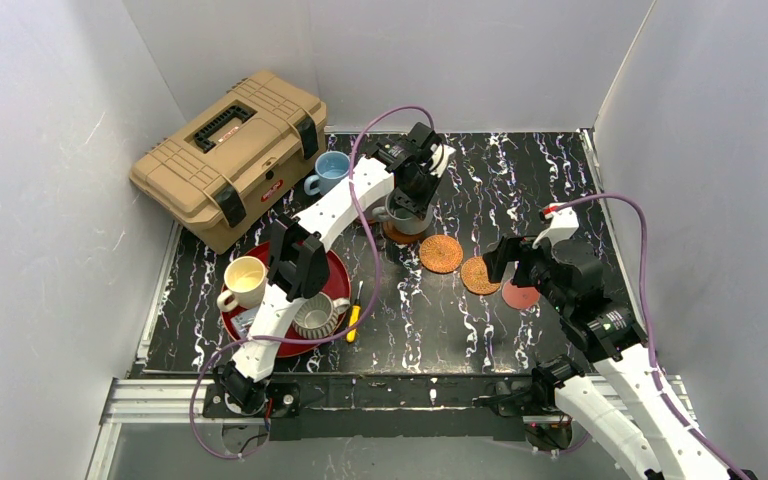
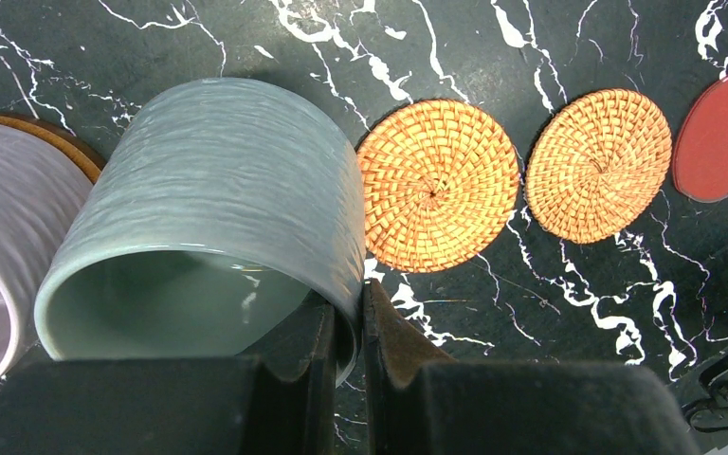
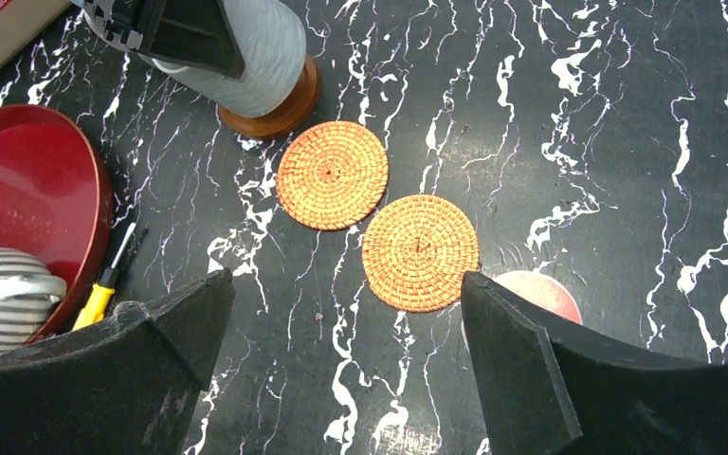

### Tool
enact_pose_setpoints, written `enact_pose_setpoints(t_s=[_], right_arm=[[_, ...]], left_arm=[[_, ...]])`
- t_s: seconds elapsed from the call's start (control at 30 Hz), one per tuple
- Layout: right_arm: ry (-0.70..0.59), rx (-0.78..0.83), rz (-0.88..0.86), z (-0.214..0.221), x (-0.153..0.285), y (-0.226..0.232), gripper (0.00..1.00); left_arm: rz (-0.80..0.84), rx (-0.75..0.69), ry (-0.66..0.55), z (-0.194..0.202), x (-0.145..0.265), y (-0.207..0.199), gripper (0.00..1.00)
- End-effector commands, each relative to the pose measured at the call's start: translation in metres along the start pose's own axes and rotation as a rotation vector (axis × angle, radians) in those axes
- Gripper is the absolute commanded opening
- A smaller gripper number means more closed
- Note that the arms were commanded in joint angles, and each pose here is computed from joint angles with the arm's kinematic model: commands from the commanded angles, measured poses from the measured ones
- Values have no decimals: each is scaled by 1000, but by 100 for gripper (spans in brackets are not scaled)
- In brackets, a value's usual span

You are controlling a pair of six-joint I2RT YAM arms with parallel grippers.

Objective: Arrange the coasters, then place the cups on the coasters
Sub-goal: Place the cup on the coaster.

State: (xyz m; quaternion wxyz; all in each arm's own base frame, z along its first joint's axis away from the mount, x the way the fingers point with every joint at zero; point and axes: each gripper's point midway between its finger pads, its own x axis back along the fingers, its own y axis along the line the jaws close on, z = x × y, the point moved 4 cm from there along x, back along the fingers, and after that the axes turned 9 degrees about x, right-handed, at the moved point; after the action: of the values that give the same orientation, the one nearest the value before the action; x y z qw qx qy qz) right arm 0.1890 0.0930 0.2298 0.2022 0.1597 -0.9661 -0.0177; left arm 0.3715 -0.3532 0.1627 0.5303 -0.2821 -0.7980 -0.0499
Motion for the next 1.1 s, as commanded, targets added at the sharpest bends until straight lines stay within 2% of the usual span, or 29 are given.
enact_pose_setpoints(t_s=[0.0,1.07], right_arm=[[-38,7,-4,-5,-1,1,98],[-42,3,-9,-5,0,1,98]], left_arm=[[0,-19,-60,-13,13,-1,0],[-63,9,-1,-3,-5,19,0]])
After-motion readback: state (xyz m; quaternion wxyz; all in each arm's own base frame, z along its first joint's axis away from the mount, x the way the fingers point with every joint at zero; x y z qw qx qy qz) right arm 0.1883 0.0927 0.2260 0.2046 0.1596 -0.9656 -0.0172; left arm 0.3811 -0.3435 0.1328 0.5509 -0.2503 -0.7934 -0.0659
